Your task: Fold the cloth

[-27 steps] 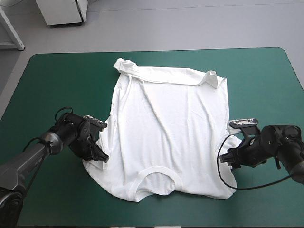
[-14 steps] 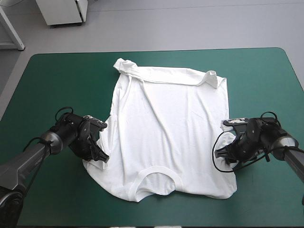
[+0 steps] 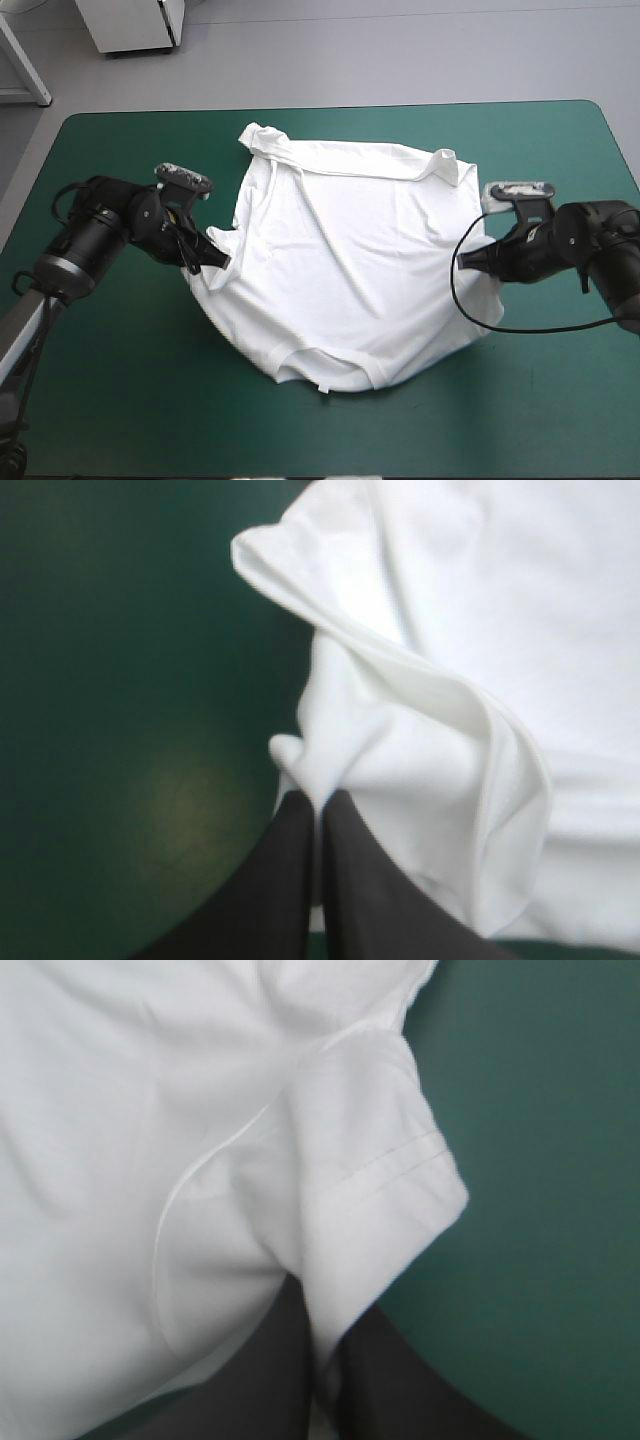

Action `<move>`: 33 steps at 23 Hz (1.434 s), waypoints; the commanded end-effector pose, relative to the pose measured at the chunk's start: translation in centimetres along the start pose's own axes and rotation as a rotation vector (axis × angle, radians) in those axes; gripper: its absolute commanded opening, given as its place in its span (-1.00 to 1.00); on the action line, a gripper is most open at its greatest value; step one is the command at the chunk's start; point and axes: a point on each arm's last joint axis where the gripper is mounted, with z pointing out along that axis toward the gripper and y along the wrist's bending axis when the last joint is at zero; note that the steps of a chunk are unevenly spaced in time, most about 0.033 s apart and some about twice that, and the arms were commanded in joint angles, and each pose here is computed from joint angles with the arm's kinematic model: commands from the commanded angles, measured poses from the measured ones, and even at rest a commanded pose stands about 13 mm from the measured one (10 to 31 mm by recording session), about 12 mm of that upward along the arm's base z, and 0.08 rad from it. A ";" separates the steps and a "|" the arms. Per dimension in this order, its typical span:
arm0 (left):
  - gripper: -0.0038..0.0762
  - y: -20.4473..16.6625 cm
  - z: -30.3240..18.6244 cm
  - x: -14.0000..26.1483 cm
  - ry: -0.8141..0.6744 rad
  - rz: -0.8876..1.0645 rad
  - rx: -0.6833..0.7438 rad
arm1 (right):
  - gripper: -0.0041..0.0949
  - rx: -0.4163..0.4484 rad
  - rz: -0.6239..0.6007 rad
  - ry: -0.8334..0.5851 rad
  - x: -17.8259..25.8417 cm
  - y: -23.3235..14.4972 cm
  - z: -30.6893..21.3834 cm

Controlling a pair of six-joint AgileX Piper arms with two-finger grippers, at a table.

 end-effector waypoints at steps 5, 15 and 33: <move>-0.91 -0.2 -11.0 -3.2 -0.353 0.010 0.068 | -0.96 -0.023 -0.059 -0.396 -3.7 1.3 -12.4; -0.93 0.0 -29.2 -2.6 -1.024 0.075 0.000 | -0.96 -0.066 -0.146 -1.044 -4.0 3.0 -29.2; -0.93 -0.9 -33.5 -4.3 -1.354 0.154 0.077 | -0.96 -0.072 -0.102 -1.050 -6.3 3.1 -30.7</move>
